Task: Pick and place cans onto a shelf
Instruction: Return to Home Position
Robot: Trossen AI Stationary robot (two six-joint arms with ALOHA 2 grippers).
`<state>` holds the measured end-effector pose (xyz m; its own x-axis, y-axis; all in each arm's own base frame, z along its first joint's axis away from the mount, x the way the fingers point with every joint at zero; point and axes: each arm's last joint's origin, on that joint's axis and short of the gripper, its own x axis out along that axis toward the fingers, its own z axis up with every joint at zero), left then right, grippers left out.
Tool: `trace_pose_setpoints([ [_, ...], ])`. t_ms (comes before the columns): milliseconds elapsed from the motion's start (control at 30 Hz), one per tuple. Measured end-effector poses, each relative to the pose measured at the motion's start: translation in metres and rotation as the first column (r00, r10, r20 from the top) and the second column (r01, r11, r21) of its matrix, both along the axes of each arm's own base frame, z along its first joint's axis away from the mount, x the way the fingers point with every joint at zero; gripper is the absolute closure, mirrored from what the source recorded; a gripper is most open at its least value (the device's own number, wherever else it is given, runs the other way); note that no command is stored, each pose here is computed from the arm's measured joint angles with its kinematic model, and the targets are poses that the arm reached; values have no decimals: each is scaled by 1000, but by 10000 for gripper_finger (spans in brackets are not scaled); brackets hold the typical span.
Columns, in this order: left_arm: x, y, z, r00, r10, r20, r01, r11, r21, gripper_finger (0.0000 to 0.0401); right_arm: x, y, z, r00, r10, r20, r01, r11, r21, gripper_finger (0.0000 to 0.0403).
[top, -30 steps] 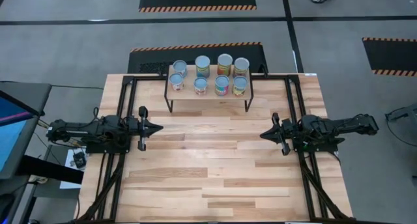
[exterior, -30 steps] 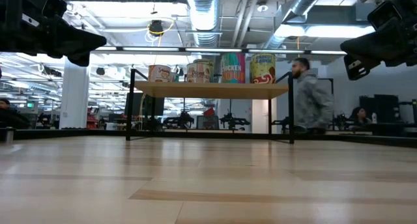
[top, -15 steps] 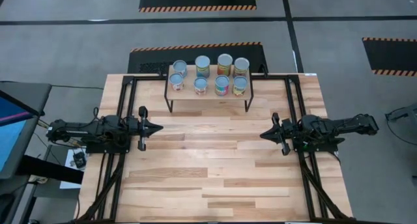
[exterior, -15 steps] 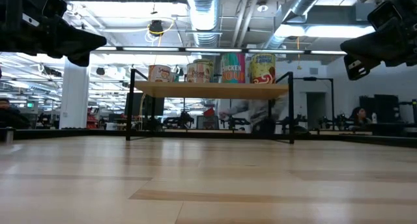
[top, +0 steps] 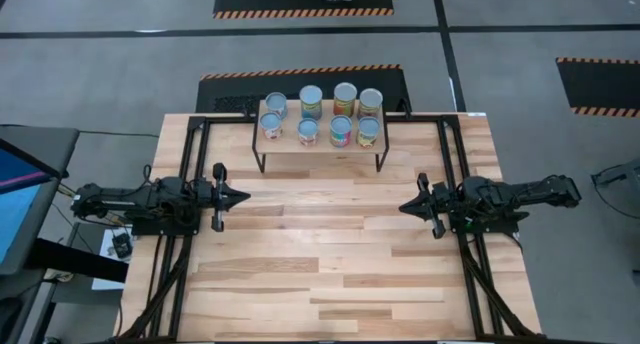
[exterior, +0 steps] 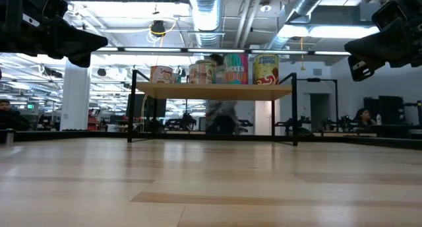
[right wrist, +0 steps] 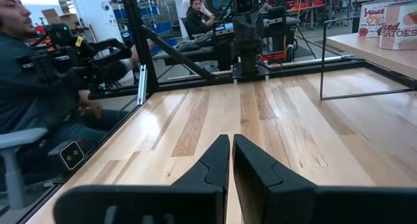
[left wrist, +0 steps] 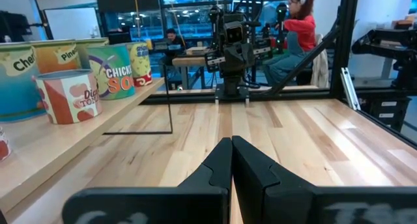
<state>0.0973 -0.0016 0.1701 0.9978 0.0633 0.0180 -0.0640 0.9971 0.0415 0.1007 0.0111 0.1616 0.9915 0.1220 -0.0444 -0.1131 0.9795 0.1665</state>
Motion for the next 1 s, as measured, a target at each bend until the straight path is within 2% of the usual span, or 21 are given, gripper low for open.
trace_pose_setpoints([
  [267,0,0,0,1000,-1,0,1,1000,2,401,0,0,0,1000,0,0,0,1000,0,356],
  [467,1,-5,-2,999,-48,-24,48,999,0,401,0,0,0,1000,0,0,0,1000,0,356],
  [1000,1,-5,-2,999,-49,-24,49,999,3,401,0,0,0,1000,0,0,0,1000,0,356],
])
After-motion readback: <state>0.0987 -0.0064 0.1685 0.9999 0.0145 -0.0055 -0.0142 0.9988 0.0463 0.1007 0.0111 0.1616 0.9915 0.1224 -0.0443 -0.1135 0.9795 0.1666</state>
